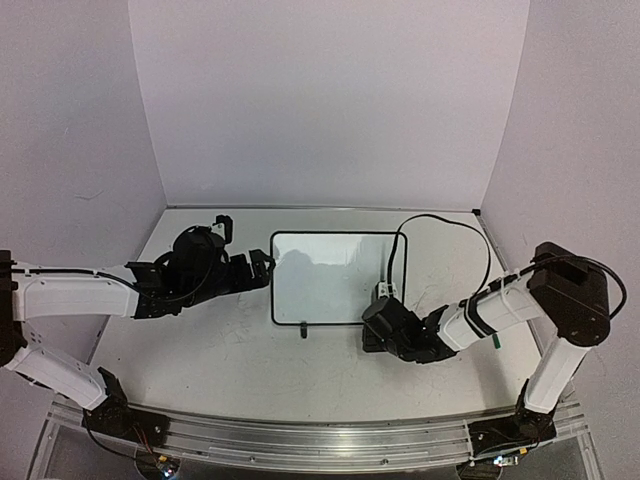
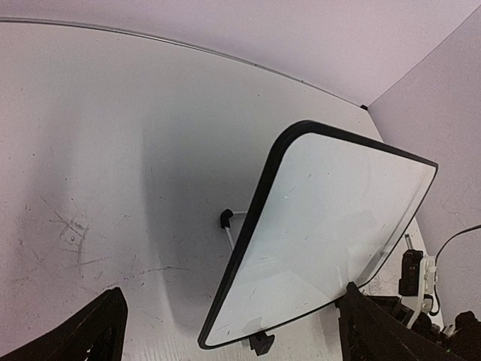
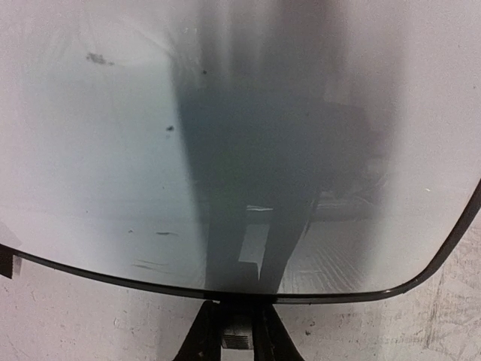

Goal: Write a sentence on the whiteboard
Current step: Adjust the whiteboard at the center of the board.

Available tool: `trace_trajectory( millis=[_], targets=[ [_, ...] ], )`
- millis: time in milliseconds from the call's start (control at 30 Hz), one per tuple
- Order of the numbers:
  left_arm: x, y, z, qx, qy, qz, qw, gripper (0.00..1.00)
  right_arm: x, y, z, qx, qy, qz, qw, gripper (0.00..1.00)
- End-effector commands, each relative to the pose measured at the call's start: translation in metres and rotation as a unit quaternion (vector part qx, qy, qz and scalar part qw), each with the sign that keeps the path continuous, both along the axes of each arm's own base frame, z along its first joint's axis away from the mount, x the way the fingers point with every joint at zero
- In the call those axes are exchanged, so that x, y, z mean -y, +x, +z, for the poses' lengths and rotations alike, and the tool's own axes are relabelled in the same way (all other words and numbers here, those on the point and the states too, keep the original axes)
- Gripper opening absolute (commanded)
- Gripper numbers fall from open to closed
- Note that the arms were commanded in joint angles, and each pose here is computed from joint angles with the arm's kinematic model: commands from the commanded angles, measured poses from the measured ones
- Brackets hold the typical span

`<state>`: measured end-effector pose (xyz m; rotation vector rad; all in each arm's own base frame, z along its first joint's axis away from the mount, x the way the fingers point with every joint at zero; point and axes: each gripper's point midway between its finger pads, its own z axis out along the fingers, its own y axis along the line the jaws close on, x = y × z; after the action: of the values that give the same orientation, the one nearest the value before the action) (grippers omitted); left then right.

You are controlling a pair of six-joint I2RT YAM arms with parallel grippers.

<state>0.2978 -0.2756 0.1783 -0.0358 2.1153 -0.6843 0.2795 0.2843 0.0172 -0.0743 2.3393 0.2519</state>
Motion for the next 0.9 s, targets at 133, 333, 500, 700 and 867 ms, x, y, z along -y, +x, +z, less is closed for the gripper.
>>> trace_trajectory(
  millis=[133, 333, 500, 700, 867],
  targets=[
    [-0.007, -0.001, 0.012, 0.020, -0.001, 0.006, 1.000, 0.99, -0.006, 0.022, 0.018, 0.053, 0.002, -0.018, 0.998, 0.09],
    [-0.006, 0.000, 0.013, 0.022, 0.002, 0.005, 1.000, 0.99, -0.001, 0.032, 0.018, 0.064, -0.020, -0.031, 0.997, 0.09],
    [-0.004, 0.000, 0.015, 0.023, -0.001, 0.001, 1.000, 0.99, 0.007, 0.037, 0.027, 0.078, -0.039, -0.034, 0.996, 0.09],
    [-0.007, -0.001, 0.015, 0.025, -0.001, 0.004, 1.000, 0.99, 0.019, 0.027, 0.040, 0.085, -0.057, -0.011, 0.995, 0.30],
    [-0.008, 0.001, 0.021, 0.034, 0.003, 0.006, 0.999, 0.99, 0.028, 0.010, 0.069, 0.084, -0.035, 0.017, 0.996, 0.55]
  ],
)
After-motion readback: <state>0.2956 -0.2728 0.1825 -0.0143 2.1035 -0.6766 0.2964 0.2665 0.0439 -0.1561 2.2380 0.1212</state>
